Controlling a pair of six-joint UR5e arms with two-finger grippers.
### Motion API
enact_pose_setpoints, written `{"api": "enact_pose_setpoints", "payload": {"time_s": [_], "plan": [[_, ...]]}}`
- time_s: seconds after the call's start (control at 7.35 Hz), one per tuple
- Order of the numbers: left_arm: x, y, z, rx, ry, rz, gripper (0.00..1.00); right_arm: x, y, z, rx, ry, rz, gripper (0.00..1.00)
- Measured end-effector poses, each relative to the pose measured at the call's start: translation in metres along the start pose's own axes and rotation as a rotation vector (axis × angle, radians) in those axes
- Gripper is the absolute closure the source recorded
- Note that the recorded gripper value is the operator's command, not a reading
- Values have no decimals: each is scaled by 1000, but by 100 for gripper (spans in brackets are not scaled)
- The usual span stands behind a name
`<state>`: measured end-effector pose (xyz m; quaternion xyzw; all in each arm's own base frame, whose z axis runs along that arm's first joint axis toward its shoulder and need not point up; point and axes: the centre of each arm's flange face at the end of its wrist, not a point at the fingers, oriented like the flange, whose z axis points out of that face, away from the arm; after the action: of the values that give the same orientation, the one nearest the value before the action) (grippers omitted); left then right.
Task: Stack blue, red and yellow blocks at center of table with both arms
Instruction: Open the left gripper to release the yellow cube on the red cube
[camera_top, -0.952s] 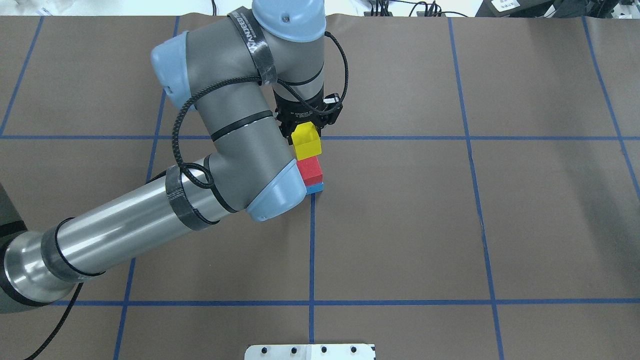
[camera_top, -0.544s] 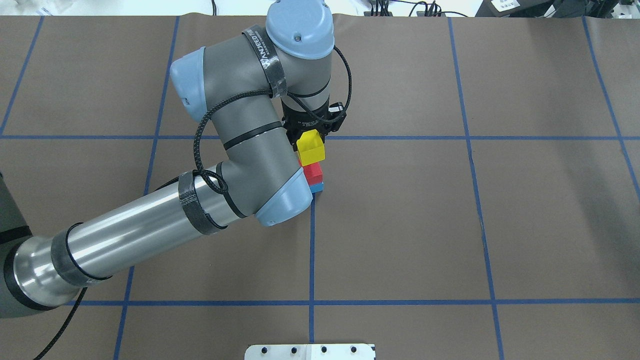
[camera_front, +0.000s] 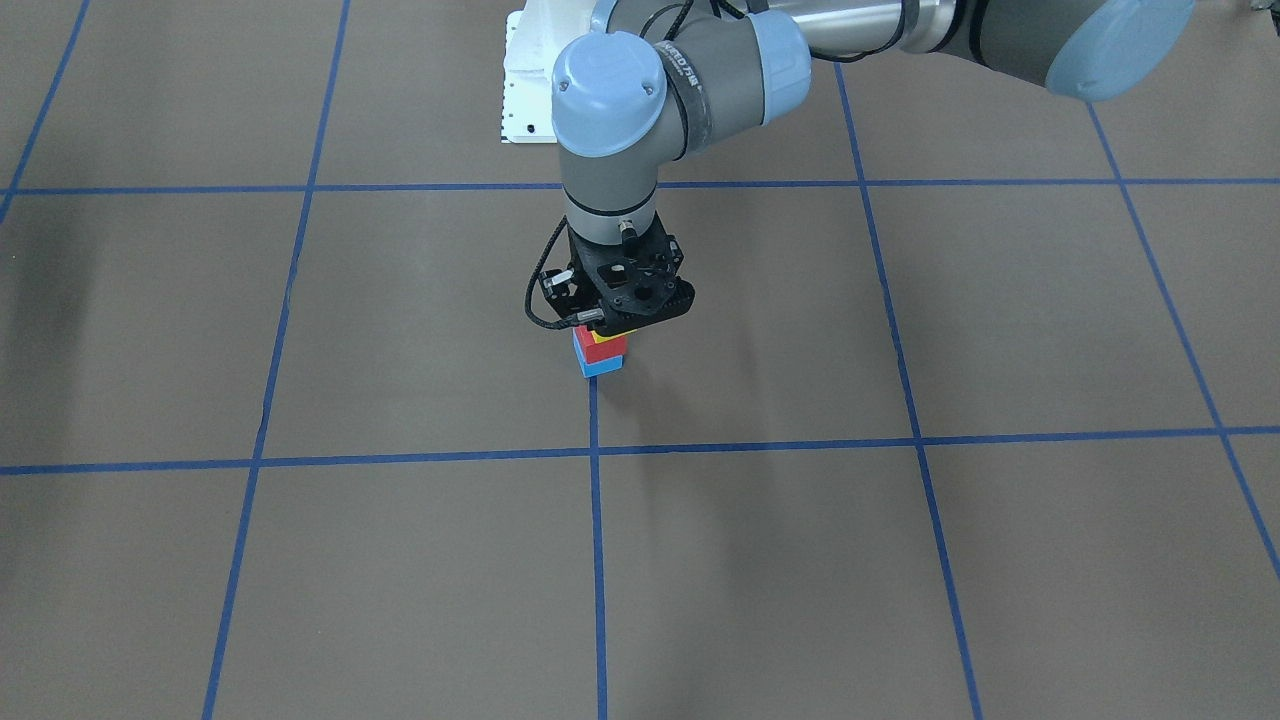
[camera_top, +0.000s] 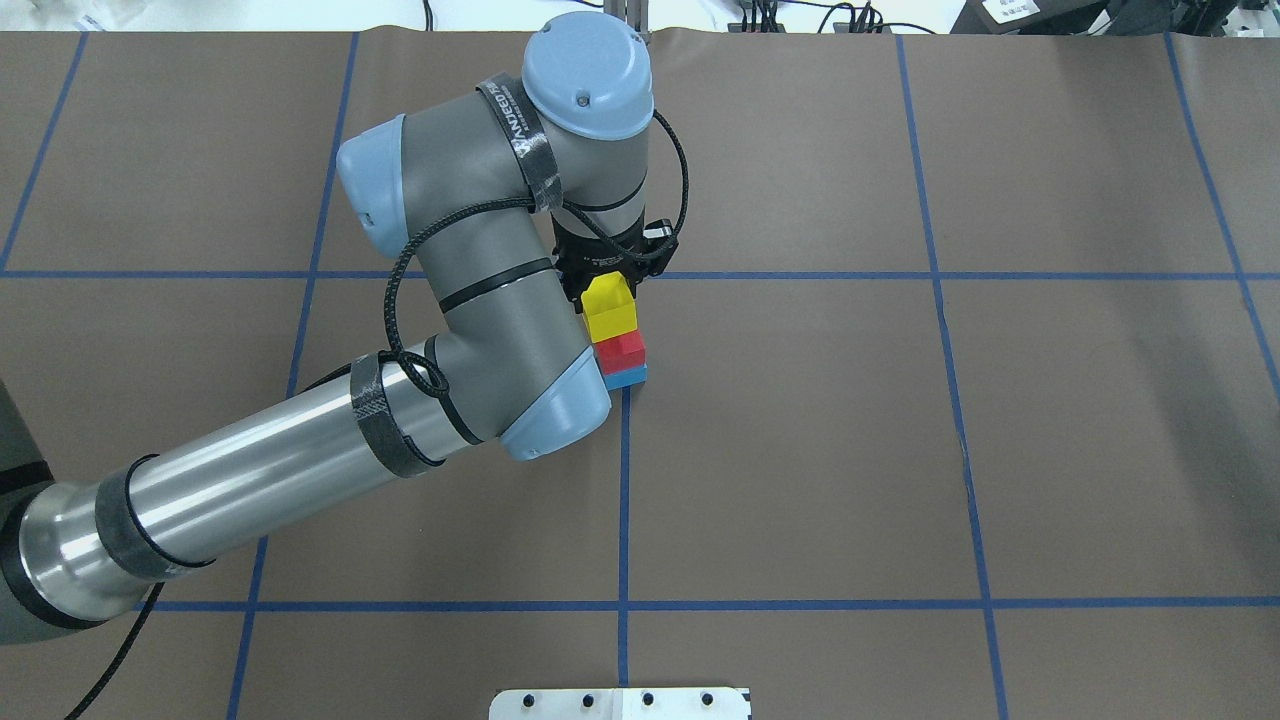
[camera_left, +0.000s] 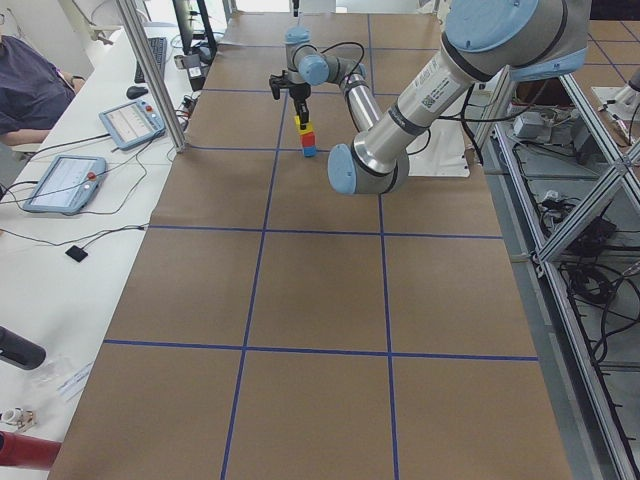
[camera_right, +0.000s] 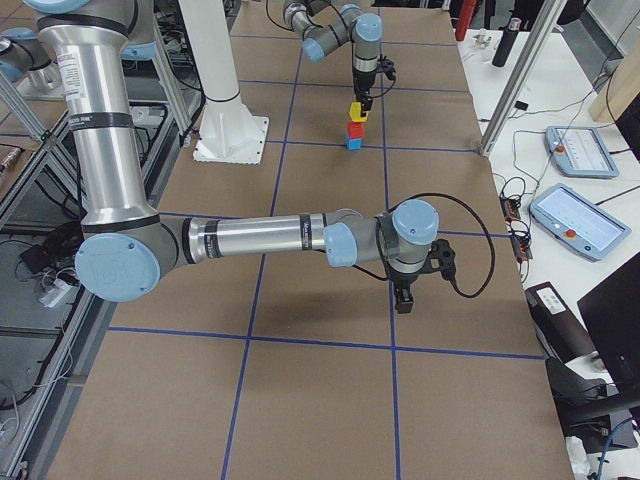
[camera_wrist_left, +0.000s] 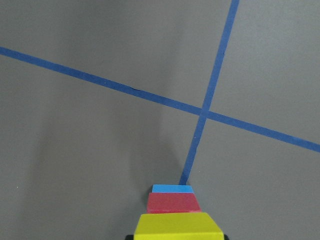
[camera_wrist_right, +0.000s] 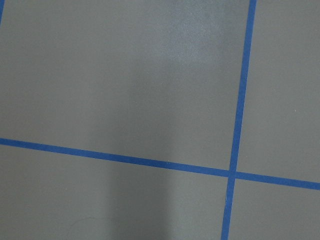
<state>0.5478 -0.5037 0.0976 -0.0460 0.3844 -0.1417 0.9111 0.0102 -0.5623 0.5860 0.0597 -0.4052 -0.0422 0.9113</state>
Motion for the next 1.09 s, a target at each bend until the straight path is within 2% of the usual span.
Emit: {"api": "enact_pose_setpoints", "payload": {"time_s": [1.09], "plan": [[6, 14, 9, -12, 20, 23, 100, 0, -1, 0, 1, 1, -1, 1]]}}
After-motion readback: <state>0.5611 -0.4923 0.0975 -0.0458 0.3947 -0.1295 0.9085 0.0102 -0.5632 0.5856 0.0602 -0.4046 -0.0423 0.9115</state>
